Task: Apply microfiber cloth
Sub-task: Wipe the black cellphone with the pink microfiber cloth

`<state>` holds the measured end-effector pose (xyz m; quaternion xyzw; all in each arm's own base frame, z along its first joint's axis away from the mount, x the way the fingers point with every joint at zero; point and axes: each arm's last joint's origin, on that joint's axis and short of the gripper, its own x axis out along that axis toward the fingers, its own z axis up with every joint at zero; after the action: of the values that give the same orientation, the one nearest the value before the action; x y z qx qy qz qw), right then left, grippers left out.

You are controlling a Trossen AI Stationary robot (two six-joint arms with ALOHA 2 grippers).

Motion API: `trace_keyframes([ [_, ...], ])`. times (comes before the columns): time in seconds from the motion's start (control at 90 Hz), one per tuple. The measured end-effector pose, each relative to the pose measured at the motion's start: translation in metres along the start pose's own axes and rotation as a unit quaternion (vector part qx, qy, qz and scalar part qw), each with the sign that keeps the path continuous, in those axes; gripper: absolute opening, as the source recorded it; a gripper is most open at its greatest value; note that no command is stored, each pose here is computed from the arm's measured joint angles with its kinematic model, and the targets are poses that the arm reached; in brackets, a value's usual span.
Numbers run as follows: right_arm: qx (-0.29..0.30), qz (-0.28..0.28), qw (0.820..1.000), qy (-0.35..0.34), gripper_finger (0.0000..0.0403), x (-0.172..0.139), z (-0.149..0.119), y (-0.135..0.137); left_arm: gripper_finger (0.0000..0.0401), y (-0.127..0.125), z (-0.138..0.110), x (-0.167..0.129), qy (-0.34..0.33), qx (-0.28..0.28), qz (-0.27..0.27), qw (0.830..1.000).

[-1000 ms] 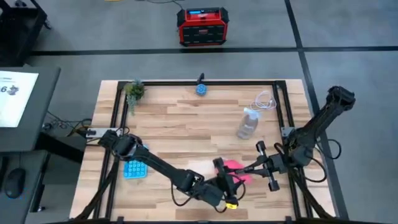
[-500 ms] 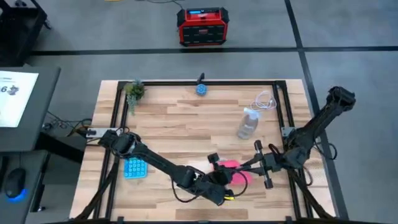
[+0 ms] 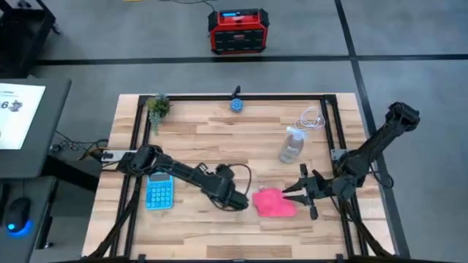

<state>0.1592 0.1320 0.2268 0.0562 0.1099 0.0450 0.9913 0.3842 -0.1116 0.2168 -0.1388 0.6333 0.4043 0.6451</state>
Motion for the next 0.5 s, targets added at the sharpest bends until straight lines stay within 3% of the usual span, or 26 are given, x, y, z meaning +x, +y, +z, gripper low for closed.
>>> trace_keyframes([
  [0.111,-0.001,0.0,1.0,0.001,0.0074,0.0,0.0,0.0,0.0005,0.0,0.016,0.027,0.083,0.003,0.001,0.997],
  [0.222,-0.001,0.006,1.0,0.002,0.0075,-0.001,-0.001,0.002,0.0011,0.003,0.023,0.06,0.16,0.02,0.066,0.985],
  [0.5,-0.004,0.016,1.0,0.006,0.0075,-0.004,-0.002,0.005,0.0071,-0.004,0.04,0.084,0.125,0.053,0.072,0.988],
])
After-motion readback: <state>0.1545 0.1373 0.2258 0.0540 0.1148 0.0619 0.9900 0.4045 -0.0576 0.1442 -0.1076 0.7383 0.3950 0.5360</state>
